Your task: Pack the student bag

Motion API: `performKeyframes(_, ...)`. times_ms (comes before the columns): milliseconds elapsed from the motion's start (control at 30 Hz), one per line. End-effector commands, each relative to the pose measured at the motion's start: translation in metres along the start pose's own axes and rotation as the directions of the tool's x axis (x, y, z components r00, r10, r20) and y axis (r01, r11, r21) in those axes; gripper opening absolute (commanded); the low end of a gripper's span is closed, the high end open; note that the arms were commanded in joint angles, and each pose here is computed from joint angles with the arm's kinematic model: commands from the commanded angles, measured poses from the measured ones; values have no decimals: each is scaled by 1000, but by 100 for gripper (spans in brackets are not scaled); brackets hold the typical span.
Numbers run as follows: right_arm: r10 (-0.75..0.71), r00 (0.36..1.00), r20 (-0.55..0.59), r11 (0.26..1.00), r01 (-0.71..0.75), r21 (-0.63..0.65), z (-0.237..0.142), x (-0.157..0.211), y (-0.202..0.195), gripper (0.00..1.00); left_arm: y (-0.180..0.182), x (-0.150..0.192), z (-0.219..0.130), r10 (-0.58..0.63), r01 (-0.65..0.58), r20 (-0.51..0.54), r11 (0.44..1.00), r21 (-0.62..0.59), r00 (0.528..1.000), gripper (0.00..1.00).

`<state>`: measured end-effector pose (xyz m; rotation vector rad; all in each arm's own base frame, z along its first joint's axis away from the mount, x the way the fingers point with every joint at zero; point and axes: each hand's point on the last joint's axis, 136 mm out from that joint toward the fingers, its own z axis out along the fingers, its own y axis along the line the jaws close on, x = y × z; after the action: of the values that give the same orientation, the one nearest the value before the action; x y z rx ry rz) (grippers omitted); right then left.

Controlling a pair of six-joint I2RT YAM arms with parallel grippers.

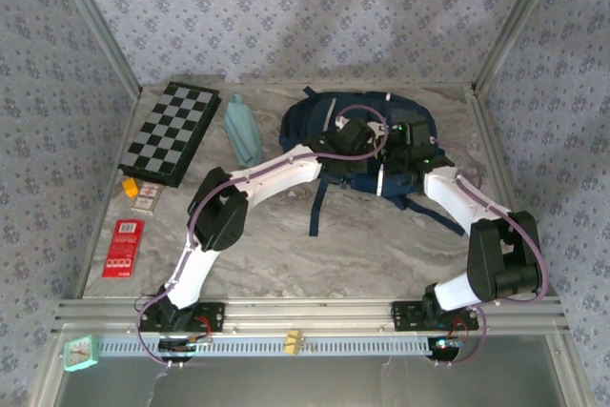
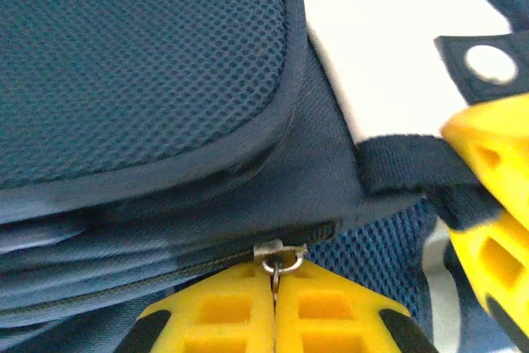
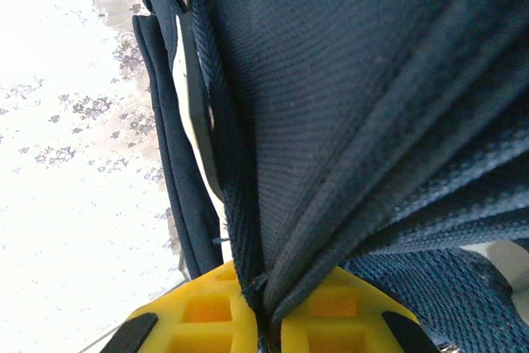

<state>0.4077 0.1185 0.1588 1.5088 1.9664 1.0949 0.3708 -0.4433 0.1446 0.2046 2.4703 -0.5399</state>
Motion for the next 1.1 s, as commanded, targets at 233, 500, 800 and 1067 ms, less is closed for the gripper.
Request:
performKeyframes(233,-163,974,-156,983,146,-112,-19,-17,33,0,79,12,-38,52,-57,-155,998,-29,987,0)
performKeyframes(500,-291,937,-192,955,273,-113,1,-59,53,0,89,37,-62,128,-126,-173,992,26,976,0)
performKeyframes(800,-456,859,-232,888,458,-51,26,-66,84,28,4,48,-45,138,-108,-172,979,173,975,0)
performKeyframes(1067,-523,779,-346,838,544,-42,-7,-4,22,63,10,35,-46,138,-114,-125,977,181,983,0)
